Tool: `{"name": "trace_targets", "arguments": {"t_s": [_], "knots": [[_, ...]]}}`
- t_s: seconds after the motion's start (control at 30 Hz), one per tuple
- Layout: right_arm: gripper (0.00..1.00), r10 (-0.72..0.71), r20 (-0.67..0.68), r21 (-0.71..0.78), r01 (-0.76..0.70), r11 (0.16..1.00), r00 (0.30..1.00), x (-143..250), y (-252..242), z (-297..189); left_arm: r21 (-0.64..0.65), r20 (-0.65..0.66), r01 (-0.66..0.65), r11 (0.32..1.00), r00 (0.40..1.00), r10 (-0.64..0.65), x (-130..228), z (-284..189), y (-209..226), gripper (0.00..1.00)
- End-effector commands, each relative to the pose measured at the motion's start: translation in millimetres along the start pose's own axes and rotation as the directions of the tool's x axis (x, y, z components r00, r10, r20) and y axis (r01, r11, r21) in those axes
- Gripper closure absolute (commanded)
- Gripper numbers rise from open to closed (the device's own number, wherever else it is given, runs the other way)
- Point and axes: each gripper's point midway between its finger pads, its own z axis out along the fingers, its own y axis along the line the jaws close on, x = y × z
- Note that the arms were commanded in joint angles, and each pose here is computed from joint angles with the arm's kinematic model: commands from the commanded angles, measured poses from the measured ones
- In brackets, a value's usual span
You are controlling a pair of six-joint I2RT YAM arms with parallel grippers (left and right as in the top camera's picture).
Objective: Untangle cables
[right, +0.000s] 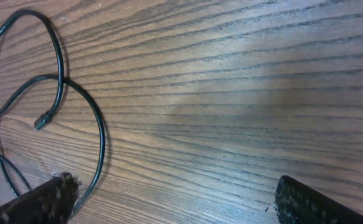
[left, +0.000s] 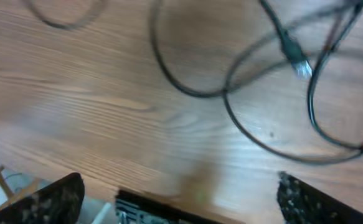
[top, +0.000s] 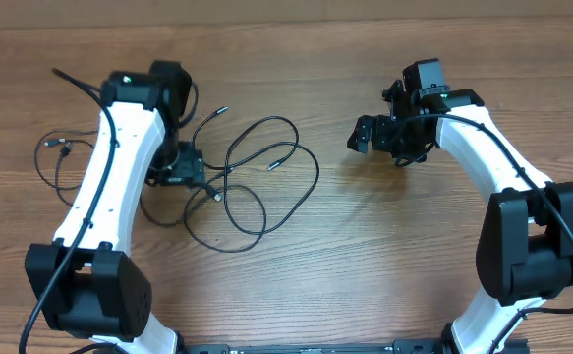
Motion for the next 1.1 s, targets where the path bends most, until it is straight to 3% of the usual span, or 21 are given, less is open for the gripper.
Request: {"name": "trace_targets", "arguments": {"t_s": [0.0,0.07,0.1,0.17,0.2,0.23,0.3,0.37,0.4,0.6,0.73,1.07], "knots": [[0.0,-0.009,0.021,0.001,0.009,1.0,1.0,-2,4,-7,0.034,0.098,0.116,0.993,0.988,-0.119,-20,-23,3,0.0],[0.0,-0.009,0.021,0.001,0.009,1.0,1.0,-2,3,-7,0.149,0.106,0.114,0.982,0.986,-0.131,-28,-24,-18,0.03],[0.0,-0.009,0.021,0.001,0.009,1.0,1.0,-2,4,-7,0.194,0.11,0.112,0.975,0.985,-0.135,-32,-24,-26,0.18],[0.0,-0.009,0.021,0.001,0.009,1.0,1.0,-2,4,-7,0.297,0.106,0.1,0.95,0.985,-0.136,-37,-23,-47,0.73],[0.0,-0.009,0.021,0.001,0.009,1.0,1.0,-2,4,-7,0.323,0.092,0.102,0.941,0.986,-0.139,-36,-19,-53,0.83],[0.0,-0.009,0.021,0.001,0.009,1.0,1.0,-2,3,-7,0.318,0.077,0.137,0.938,0.983,-0.169,-36,-13,-54,0.83],[0.0,-0.009,0.021,0.001,0.009,1.0,1.0,-2,4,-7,0.27,-0.006,0.312,0.911,0.946,-0.323,-27,11,-51,0.56],[0.0,-0.009,0.021,0.001,0.009,1.0,1.0,-2,4,-7,0.258,-0.05,0.393,0.883,0.918,-0.394,-22,30,-56,0.42],[0.0,-0.009,0.021,0.001,0.009,1.0,1.0,-2,3,-7,0.259,-0.05,0.415,0.872,0.908,-0.417,-23,42,-59,0.41],[0.0,-0.009,0.021,0.001,0.009,1.0,1.0,-2,3,-7,0.316,-0.025,0.53,0.787,0.834,-0.551,-39,85,-74,0.63],[0.0,-0.009,0.021,0.001,0.009,1.0,1.0,-2,4,-7,0.347,-0.029,0.581,0.736,0.792,-0.61,-41,102,-83,0.6],[0.0,-0.009,0.021,0.001,0.009,1.0,1.0,-2,4,-7,0.398,0.006,0.588,0.705,0.766,-0.643,-48,125,-90,0.63]]}}
